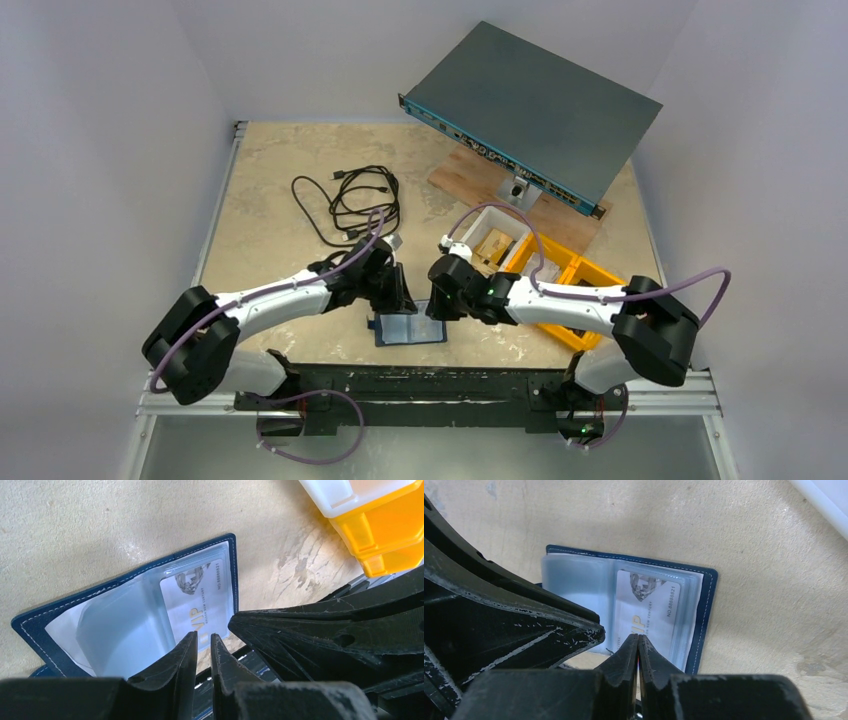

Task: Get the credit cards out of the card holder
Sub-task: Remove the credit card from the card holder.

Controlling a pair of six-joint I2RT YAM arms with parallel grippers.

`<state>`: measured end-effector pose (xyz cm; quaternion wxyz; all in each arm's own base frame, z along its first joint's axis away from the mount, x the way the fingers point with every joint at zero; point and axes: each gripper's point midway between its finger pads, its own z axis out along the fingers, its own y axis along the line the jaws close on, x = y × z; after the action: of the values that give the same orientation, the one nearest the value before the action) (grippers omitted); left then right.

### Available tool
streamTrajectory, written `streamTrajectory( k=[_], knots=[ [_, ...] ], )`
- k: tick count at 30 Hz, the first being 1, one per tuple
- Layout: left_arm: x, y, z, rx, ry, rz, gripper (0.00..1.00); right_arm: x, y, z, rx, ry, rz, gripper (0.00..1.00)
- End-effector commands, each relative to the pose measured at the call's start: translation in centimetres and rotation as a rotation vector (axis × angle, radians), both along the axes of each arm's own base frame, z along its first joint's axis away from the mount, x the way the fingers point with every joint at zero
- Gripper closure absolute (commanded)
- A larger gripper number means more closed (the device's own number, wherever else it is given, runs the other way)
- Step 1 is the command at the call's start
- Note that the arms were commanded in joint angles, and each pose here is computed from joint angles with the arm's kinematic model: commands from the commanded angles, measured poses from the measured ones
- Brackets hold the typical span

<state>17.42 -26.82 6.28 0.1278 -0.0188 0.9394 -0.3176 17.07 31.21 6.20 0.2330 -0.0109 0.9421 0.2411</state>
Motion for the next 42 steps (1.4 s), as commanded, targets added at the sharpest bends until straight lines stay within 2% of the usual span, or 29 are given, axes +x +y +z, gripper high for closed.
streamTrajectory(
  k=[1, 14, 21, 36, 42],
  knots=[
    [0.2, -0.5, -0.5, -0.03, 0.001, 0.007, 0.85, 0.4, -0.9, -1.0, -0.058, -0.019, 0.001, 0.97],
    [-0.3, 0.3, -2.5, -0.017, 0.031, 0.021, 0.81, 0.6, -2.3, -2.6, -0.156, -0.02, -0.015, 1.0],
    [-0.4, 0.4, -3.3, -0.026, 0.042, 0.021, 0.79, 0.5, -2.1, -3.1, -0.158, -0.012, 0.005, 1.0],
    [0.0, -0.6, -3.5, -0.112, 0.042, 0.024, 0.79, -0.6, -1.0, -4.4, -0.167, 0.02, 0.046, 1.0],
    [0.0, -0.2, -2.9, -0.134, 0.032, 0.036, 0.84, -1.3, -1.4, -5.4, -0.177, 0.06, 0.036, 1.0]
  ],
)
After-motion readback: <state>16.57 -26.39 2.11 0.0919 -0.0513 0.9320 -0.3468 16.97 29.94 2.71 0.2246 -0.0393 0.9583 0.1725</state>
